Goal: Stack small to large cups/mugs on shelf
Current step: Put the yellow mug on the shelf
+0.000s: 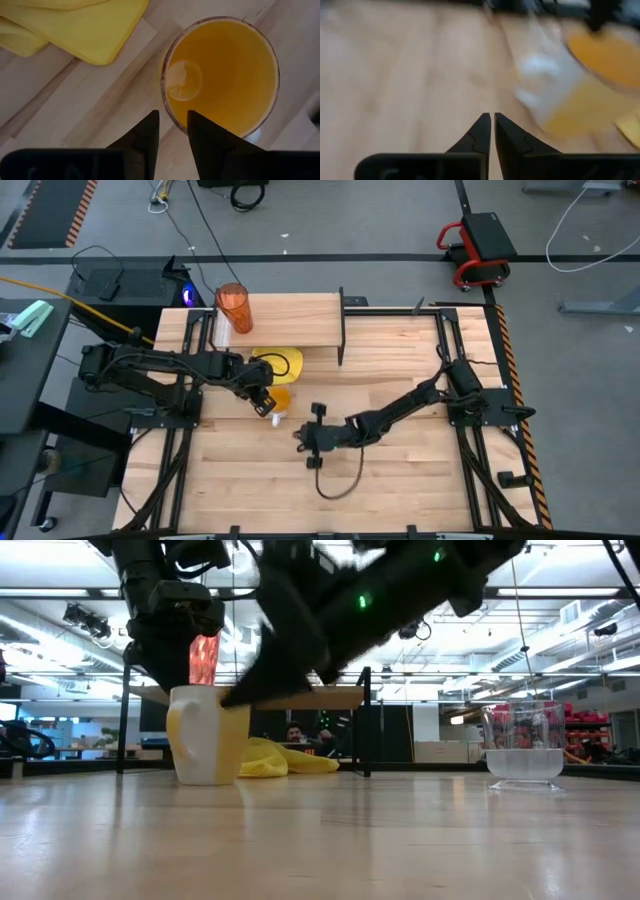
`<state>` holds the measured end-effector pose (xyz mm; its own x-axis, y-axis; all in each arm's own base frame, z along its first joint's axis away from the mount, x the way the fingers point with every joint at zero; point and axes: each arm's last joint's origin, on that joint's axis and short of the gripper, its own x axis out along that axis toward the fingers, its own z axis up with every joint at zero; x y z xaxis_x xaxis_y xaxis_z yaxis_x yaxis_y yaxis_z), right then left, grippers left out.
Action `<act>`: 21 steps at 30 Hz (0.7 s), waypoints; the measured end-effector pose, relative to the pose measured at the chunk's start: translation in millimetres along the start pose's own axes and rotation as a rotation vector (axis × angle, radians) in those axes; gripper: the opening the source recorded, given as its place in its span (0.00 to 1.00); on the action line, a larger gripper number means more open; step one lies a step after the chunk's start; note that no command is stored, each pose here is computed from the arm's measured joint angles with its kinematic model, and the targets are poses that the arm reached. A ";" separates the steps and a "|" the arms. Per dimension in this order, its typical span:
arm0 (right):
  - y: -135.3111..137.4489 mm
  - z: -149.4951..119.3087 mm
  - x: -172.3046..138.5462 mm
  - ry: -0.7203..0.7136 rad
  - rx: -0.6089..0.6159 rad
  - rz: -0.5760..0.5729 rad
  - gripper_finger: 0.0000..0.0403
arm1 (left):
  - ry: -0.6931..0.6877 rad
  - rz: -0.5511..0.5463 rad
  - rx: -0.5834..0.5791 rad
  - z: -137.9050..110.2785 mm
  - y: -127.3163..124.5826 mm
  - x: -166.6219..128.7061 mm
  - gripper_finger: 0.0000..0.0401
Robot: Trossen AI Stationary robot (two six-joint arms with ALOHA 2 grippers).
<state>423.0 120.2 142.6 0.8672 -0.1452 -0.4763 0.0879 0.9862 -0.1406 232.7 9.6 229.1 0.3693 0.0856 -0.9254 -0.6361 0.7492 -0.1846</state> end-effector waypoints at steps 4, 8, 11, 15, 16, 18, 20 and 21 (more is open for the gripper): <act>-0.7 2.3 8.1 -0.088 -0.029 0.062 0.11 | -0.007 -0.007 -0.003 0.3 -1.1 0.0 0.27; -19.7 1.9 15.2 -0.087 0.042 0.047 0.17 | -0.008 -0.008 -0.003 0.3 -1.2 -0.1 0.27; -31.5 -2.0 17.8 -0.133 0.098 0.044 0.23 | -0.008 -0.009 -0.003 0.4 -1.2 -0.1 0.27; -38.2 -21.6 14.3 -0.177 0.171 0.050 0.28 | -0.012 -0.012 -0.002 0.6 -1.5 -0.2 0.27; -37.9 -25.3 12.9 -0.192 0.185 0.054 0.29 | -0.013 -0.012 -0.003 0.8 -1.6 -0.2 0.27; -33.6 -24.7 9.4 -0.231 0.204 0.069 0.30 | -0.013 -0.012 -0.003 0.8 -1.6 -0.2 0.27; -28.5 -23.5 6.9 -0.239 0.194 0.064 0.30 | -0.016 -0.014 -0.004 1.0 -1.8 -0.2 0.27; -26.3 -22.8 6.7 -0.236 0.179 0.056 0.30 | -0.016 -0.015 -0.004 1.0 -1.8 -0.2 0.27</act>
<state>415.4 91.5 123.3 0.9613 -0.0879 -0.2613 0.1031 0.9936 0.0452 234.5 8.9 229.9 0.3892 0.0850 -0.9172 -0.6329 0.7481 -0.1992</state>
